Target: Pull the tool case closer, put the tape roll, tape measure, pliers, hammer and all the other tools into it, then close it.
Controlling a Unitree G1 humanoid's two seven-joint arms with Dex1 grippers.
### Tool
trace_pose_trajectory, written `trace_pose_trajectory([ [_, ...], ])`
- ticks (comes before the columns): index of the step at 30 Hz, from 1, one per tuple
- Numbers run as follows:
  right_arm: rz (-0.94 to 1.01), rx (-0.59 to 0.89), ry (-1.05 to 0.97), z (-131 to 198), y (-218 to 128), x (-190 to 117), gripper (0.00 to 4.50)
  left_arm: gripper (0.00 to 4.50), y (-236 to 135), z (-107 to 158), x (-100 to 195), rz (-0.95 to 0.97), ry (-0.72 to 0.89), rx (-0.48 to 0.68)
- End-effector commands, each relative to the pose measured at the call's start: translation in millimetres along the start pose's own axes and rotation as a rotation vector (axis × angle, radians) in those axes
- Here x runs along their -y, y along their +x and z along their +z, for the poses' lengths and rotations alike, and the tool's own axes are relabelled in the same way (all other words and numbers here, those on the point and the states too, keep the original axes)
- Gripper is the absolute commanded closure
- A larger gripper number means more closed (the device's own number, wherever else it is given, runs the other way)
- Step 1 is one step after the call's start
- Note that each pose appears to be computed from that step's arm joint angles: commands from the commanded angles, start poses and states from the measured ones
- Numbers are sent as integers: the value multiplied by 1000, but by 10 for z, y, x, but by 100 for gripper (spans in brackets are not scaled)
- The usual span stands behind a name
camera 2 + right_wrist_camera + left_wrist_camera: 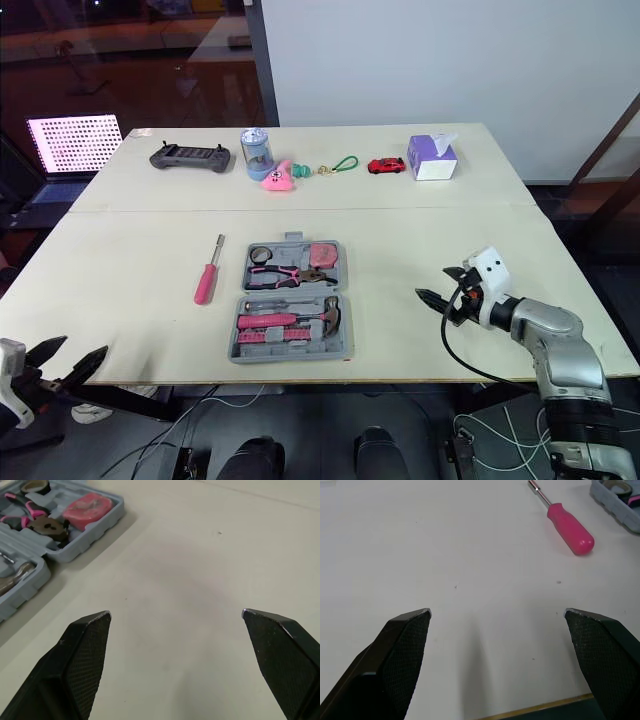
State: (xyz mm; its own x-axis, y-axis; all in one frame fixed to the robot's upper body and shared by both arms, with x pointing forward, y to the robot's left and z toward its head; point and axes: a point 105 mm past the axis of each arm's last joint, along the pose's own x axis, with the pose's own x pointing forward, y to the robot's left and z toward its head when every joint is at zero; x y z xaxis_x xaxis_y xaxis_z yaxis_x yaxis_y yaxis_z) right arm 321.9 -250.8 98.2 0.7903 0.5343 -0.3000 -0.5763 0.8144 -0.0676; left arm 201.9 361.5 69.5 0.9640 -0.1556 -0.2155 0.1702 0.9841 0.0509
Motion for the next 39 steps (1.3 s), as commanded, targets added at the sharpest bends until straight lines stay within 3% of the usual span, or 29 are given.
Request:
trace_pose_trajectory([
  [1, 31, 51, -14, 204, 27, -14, 6, 0, 42, 221, -26, 3, 36, 56],
  [6, 320, 21, -110, 474, 171, -587, 6, 0, 324, 444, 60, 8, 12, 73],
  [10, 542, -28, -252, 677, 86, -1062, 6, 0, 551, 661, 166, 52, -14, 99],
  [17, 688, 13, -275, 1087, -12, -1448, 6, 0, 939, 699, 447, 68, -43, -20],
  [25, 675, 18, -286, 1223, 8, -1521, 6, 0, 1453, 754, 635, 94, -142, -40],
  [33, 540, -16, -294, 1206, 111, -1280, 6, 0, 1930, 706, 871, 60, -93, -138],
  [39, 477, -48, -310, 1185, 160, -1174, 6, 0, 2053, 599, 924, 71, -99, -207],
])
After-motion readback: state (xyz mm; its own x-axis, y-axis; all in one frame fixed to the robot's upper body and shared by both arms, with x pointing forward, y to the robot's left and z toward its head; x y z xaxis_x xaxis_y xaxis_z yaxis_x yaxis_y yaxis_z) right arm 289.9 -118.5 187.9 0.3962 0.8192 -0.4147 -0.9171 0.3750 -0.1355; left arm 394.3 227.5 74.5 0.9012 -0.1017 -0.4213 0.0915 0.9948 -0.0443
